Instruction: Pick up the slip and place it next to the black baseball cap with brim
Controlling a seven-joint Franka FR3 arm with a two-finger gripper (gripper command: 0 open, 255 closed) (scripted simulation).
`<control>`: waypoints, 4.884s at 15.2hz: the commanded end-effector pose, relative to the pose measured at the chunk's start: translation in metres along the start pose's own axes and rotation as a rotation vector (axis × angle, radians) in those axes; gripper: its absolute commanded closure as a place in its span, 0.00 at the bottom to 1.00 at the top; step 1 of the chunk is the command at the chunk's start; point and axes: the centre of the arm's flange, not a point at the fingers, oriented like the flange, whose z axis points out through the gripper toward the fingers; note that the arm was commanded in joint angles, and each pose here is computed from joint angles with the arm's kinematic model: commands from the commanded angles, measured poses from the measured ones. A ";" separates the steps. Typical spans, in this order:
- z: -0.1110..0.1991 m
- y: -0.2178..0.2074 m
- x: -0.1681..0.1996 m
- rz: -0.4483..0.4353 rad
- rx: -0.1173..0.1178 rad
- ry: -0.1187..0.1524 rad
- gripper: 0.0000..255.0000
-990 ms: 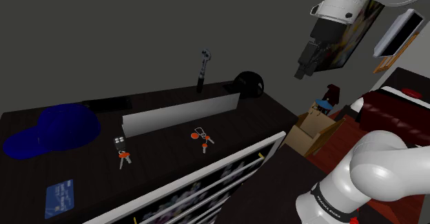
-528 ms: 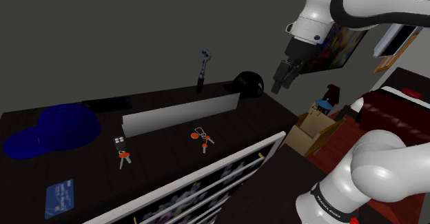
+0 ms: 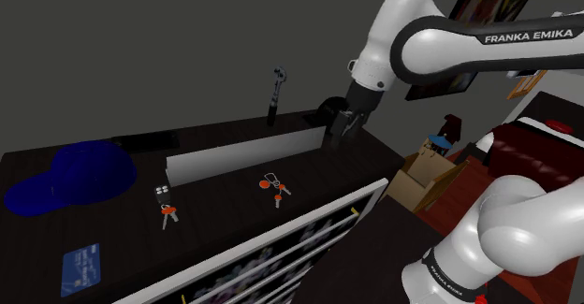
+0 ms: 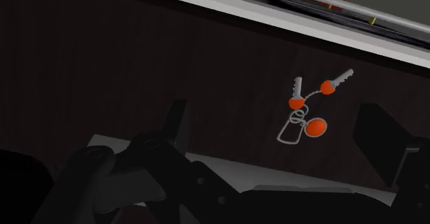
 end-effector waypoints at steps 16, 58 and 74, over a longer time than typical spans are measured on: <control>0.166 -0.077 0.084 -0.104 -0.016 0.048 0.00; 0.101 -0.082 0.087 -0.104 -0.016 0.048 1.00; 0.017 -0.087 0.088 -0.104 -0.016 0.048 1.00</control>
